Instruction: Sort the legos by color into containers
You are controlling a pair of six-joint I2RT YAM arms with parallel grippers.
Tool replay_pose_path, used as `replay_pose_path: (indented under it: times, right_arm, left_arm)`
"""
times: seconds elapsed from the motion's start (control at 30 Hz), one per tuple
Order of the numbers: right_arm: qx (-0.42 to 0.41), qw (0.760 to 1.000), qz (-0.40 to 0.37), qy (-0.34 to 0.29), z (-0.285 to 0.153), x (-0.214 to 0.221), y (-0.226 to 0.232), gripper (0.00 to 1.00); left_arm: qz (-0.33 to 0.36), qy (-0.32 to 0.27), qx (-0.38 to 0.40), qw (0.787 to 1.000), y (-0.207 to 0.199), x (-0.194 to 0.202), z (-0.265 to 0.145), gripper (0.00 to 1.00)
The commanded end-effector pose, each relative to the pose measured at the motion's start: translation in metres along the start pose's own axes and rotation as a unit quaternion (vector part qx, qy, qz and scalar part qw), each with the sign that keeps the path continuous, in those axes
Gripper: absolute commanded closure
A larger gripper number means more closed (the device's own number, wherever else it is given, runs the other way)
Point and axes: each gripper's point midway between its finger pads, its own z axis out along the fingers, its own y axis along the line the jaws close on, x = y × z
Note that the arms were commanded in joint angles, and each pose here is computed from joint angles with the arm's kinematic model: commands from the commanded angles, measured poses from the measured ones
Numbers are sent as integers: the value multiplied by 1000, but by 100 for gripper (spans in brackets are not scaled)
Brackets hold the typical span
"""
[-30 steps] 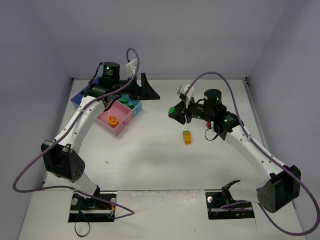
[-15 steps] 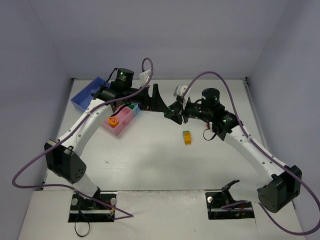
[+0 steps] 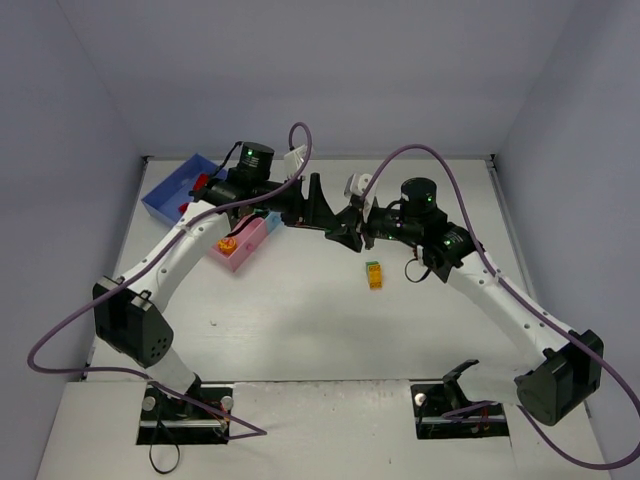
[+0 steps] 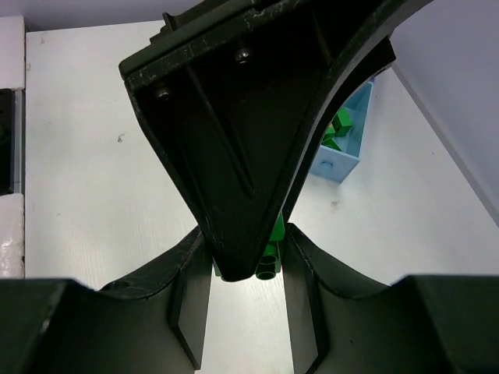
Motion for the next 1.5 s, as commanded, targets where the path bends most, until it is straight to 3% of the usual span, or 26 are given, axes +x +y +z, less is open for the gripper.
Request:
replay_pose_path:
  times: [0.0, 0.13, 0.2, 0.33, 0.37, 0.43, 0.5, 0.57, 0.73, 0.97, 1.0, 1.2, 1.37, 1.47]
  right_arm:
    - [8, 997, -51, -59, -3, -40, -5, 92]
    - [11, 997, -51, -59, -2, -39, -6, 92]
    - [11, 997, -50, -59, 0, -38, -7, 92]
    - [14, 997, -49, -59, 3, -37, -10, 91]
    - [16, 997, -48, -58, 4, -37, -12, 91]
    - [25, 997, -41, -53, 5, -34, -15, 79]
    - [36, 998, -33, -50, 4, -33, -19, 50]
    - [55, 997, -20, -42, 4, -29, -25, 43]
    - [104, 994, 18, -21, -2, -15, -38, 36]
    - [158, 985, 74, -5, -19, 3, -49, 34]
    - [178, 980, 91, -1, -23, 10, -53, 34]
    - [288, 942, 173, 28, -55, 50, -80, 33]
    - [385, 883, 266, 37, -86, 83, -100, 32]
    - [433, 845, 309, 54, -99, 106, -104, 31]
  left_arm:
    - [26, -27, 18, 999, -16, -16, 0, 36]
    - [30, -31, 17, 999, -18, -17, -1, 64]
    - [33, -29, 20, 999, -20, -16, 0, 67]
    - [38, -26, 28, 999, -24, -14, 2, 84]
    - [40, -27, 28, 998, -24, -13, 2, 86]
    - [44, -31, 23, 998, -24, -14, 1, 88]
    - [46, -36, 2, 998, -15, -15, -1, 88]
    - [56, -40, -18, 997, -7, -18, -3, 88]
    - [60, -59, -98, 992, 33, -31, -17, 88]
    - [58, -86, -141, 984, 73, -56, -26, 88]
    - [58, -85, -143, 984, 76, -56, -24, 87]
    - [53, -65, -150, 985, 100, -34, -1, 61]
    - [54, -80, -173, 980, 119, -31, 16, 36]
    - [57, -91, -190, 976, 119, -36, 40, 31]
